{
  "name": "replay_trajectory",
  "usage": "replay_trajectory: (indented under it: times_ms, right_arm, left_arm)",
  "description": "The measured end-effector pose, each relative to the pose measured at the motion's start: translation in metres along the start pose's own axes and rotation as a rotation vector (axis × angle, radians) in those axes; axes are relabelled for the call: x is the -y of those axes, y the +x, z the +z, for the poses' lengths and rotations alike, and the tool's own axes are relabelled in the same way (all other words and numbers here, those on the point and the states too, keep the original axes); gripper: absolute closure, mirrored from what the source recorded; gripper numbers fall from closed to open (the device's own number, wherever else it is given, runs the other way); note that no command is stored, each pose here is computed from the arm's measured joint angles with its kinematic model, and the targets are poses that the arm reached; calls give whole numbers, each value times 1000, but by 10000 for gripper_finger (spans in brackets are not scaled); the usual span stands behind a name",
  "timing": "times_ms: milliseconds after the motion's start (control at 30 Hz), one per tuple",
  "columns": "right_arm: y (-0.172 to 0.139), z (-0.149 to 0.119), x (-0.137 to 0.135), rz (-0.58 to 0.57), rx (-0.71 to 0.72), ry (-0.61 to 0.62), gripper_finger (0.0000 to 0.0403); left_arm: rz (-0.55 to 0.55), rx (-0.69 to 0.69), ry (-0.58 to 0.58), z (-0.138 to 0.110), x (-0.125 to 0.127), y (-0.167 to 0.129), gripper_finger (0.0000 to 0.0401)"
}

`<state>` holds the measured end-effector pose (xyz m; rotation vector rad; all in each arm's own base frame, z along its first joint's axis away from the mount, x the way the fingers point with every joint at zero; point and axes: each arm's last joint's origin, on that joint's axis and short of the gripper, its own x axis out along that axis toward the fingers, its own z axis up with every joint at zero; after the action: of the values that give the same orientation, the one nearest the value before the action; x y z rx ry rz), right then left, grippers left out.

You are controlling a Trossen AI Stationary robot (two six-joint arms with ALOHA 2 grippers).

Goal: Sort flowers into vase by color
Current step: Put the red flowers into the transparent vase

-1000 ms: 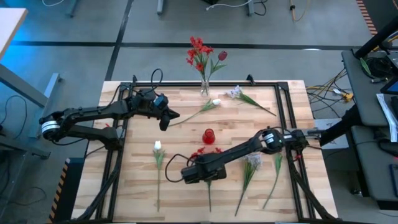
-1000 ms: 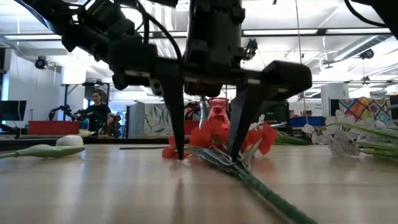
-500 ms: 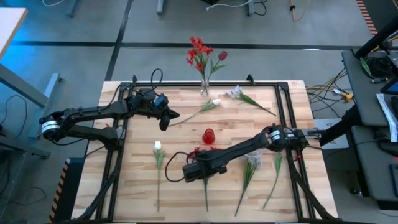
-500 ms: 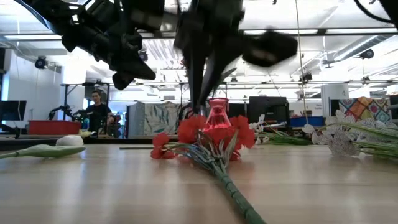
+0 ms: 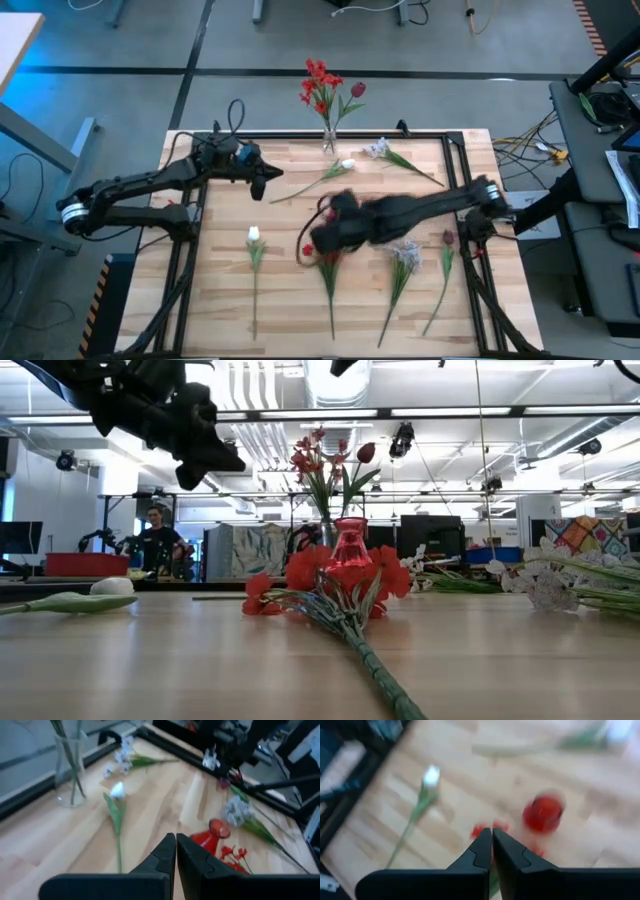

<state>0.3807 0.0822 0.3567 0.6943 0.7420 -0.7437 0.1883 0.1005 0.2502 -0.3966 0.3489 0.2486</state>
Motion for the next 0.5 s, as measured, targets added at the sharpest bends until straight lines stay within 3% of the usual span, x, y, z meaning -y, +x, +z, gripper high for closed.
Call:
replay_trajectory:
  times_ms: [100,233,367,500]
  right_arm:
    - [-15,26,18,19,25,-6,394]
    - [-23,37,32,97,-114,56,393]
    - [-19,20,26,103,-203,107,373]
    - [5,-14,10,63,-297,158,326]
  left_arm:
    - [10,22,-16,3,-2,-4,401]
    - [11,25,-55,3,-2,-5,401]
    - [14,11,-73,1,-3,-3,401]
    - [-4,-9,-73,-2,-4,-1,401]
